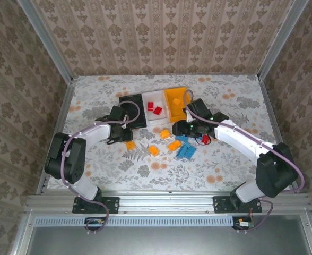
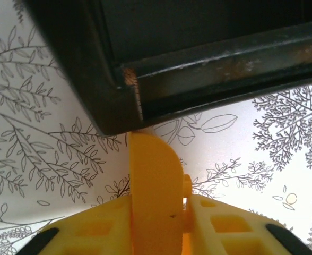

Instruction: Sort the legos into containers by color

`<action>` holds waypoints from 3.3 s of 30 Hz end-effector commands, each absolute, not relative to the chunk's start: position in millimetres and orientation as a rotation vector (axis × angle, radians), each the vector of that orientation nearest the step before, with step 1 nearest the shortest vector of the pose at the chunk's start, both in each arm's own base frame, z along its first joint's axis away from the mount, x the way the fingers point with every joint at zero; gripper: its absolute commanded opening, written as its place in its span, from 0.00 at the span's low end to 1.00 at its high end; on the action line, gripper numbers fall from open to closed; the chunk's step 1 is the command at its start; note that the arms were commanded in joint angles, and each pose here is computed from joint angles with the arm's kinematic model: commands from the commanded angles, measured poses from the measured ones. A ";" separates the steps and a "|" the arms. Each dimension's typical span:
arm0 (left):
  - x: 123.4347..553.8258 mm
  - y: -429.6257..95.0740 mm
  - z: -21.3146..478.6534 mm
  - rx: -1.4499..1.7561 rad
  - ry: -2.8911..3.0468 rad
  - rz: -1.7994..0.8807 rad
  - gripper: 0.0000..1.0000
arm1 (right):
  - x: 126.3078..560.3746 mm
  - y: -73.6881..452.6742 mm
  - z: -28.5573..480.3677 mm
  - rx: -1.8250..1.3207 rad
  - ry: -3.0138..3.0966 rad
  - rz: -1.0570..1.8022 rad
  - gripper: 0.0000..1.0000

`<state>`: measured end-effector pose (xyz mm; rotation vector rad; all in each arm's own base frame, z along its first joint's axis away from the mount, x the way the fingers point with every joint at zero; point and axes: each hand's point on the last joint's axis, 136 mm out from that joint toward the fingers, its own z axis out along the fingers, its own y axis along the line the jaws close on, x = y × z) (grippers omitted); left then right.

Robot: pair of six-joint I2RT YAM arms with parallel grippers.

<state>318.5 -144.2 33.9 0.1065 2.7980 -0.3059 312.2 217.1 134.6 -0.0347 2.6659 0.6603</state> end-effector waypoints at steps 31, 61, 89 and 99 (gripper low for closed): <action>405.3 -339.2 203.8 0.483 2.450 -0.848 0.17 | 258.7 135.1 87.6 0.409 2.599 0.656 0.59; 274.1 -200.8 133.9 0.391 2.695 -0.347 0.61 | 265.8 177.4 85.2 0.215 2.655 0.725 0.63; 267.7 -170.6 33.5 0.413 2.851 -0.346 0.62 | 257.9 207.3 88.3 0.101 2.705 0.668 0.64; 257.4 -170.9 22.9 0.396 2.872 -0.342 0.58 | 258.2 216.4 89.5 0.073 2.706 0.669 0.64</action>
